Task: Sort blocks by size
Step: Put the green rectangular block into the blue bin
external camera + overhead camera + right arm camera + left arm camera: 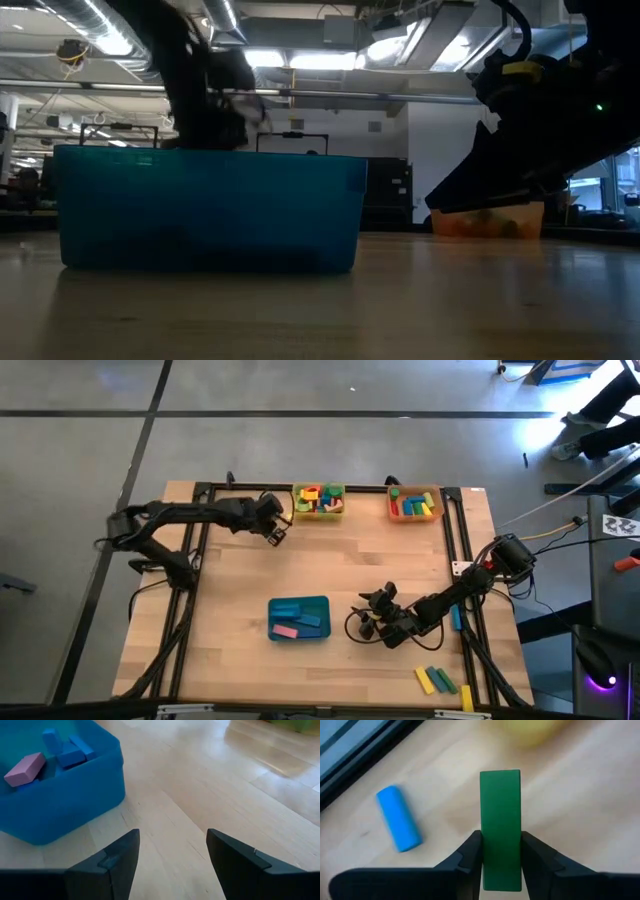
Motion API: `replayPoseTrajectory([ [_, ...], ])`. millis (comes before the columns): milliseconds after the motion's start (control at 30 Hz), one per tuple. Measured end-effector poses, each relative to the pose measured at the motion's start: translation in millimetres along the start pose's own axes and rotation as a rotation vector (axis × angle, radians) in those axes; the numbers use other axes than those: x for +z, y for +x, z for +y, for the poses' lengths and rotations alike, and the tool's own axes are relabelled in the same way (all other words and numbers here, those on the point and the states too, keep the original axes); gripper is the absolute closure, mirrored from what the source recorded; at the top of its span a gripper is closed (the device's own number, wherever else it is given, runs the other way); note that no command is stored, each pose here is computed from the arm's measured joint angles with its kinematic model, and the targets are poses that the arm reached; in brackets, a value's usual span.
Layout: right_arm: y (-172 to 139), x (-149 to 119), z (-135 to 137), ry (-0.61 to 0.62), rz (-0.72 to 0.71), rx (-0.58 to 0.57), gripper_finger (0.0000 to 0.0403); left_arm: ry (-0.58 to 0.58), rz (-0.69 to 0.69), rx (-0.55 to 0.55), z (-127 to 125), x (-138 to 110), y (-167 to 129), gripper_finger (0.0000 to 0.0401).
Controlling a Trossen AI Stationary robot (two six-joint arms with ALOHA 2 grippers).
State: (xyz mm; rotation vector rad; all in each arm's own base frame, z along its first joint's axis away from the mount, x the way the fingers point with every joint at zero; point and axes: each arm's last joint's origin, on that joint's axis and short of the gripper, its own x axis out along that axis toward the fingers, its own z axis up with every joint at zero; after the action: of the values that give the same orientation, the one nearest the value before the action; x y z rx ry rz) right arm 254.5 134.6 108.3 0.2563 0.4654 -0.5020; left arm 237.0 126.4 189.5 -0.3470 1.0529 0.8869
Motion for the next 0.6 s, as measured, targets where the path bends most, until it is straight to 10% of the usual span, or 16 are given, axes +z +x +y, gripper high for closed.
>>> replayPoseTrajectory([
  [600, 0, 2, 2, -0.006, -0.012, 0.012, 0.0169, 0.491, -0.303, -0.600, -118, -73, -120, 0.0301],
])
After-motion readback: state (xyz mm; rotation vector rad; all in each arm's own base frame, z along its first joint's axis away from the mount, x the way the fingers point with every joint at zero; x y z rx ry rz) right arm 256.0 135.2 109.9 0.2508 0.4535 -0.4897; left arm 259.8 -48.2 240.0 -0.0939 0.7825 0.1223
